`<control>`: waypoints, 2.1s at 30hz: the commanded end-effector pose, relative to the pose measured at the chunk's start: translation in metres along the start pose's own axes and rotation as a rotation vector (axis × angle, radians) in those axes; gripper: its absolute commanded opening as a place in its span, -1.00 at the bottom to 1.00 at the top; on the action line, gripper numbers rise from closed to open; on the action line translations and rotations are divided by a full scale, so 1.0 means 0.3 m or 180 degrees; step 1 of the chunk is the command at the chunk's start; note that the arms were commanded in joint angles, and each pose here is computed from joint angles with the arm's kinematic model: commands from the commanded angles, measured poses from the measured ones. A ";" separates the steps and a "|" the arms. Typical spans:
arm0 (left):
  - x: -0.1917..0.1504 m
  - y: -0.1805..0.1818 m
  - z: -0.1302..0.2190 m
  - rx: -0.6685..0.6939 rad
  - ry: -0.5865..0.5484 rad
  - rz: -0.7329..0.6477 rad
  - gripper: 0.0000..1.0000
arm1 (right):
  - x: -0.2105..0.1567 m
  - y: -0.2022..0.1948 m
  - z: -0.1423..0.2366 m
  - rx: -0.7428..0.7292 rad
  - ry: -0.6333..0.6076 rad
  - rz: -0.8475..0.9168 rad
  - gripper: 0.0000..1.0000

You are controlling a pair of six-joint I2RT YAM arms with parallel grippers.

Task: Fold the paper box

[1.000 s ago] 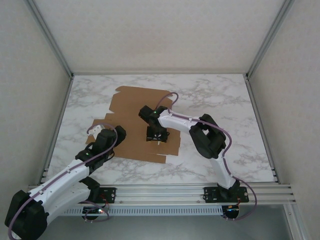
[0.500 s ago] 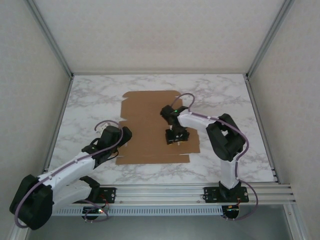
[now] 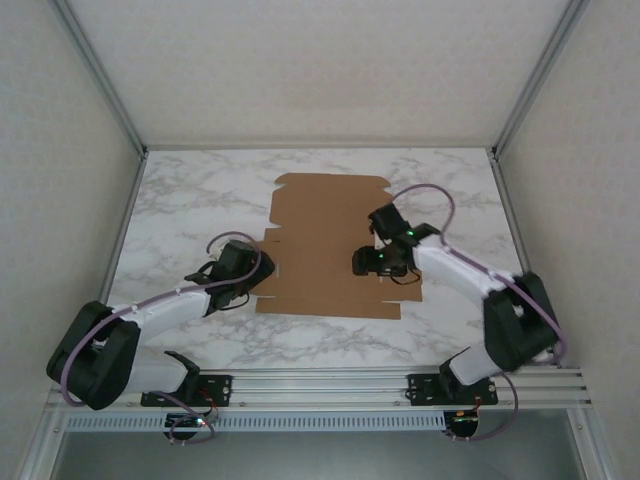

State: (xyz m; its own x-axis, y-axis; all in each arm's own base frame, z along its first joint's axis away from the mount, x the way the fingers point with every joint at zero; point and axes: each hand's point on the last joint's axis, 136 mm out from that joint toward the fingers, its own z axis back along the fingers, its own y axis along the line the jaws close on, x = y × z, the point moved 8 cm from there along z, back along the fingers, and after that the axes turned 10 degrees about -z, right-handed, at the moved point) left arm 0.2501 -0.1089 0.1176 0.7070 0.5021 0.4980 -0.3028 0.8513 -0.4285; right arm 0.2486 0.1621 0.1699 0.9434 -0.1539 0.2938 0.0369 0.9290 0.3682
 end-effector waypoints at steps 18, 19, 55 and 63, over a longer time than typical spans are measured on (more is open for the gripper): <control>0.032 0.014 -0.120 -0.0138 -0.0036 0.0288 0.13 | -0.281 -0.315 0.108 0.0526 -0.0471 -0.1939 0.86; 0.022 0.025 -0.129 -0.0095 -0.0016 0.0294 0.13 | -0.288 -0.331 0.084 0.0596 -0.0421 -0.2092 0.86; -0.019 0.108 -0.146 0.0380 0.0027 0.0136 0.05 | -0.237 -0.366 0.049 0.1370 -0.0600 -0.2632 0.26; -0.022 0.111 -0.145 0.0397 0.0037 0.0135 0.06 | -0.234 -0.374 0.031 0.1503 -0.0655 -0.2722 0.23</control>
State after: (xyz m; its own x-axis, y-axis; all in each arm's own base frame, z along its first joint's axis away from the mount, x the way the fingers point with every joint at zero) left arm 0.2802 -0.1032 0.0877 0.6522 0.5671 0.5030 -0.3426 0.8124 -0.4718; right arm 0.1722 0.0645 0.1199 0.5856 -0.8064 -0.0819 0.5085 0.2868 0.8119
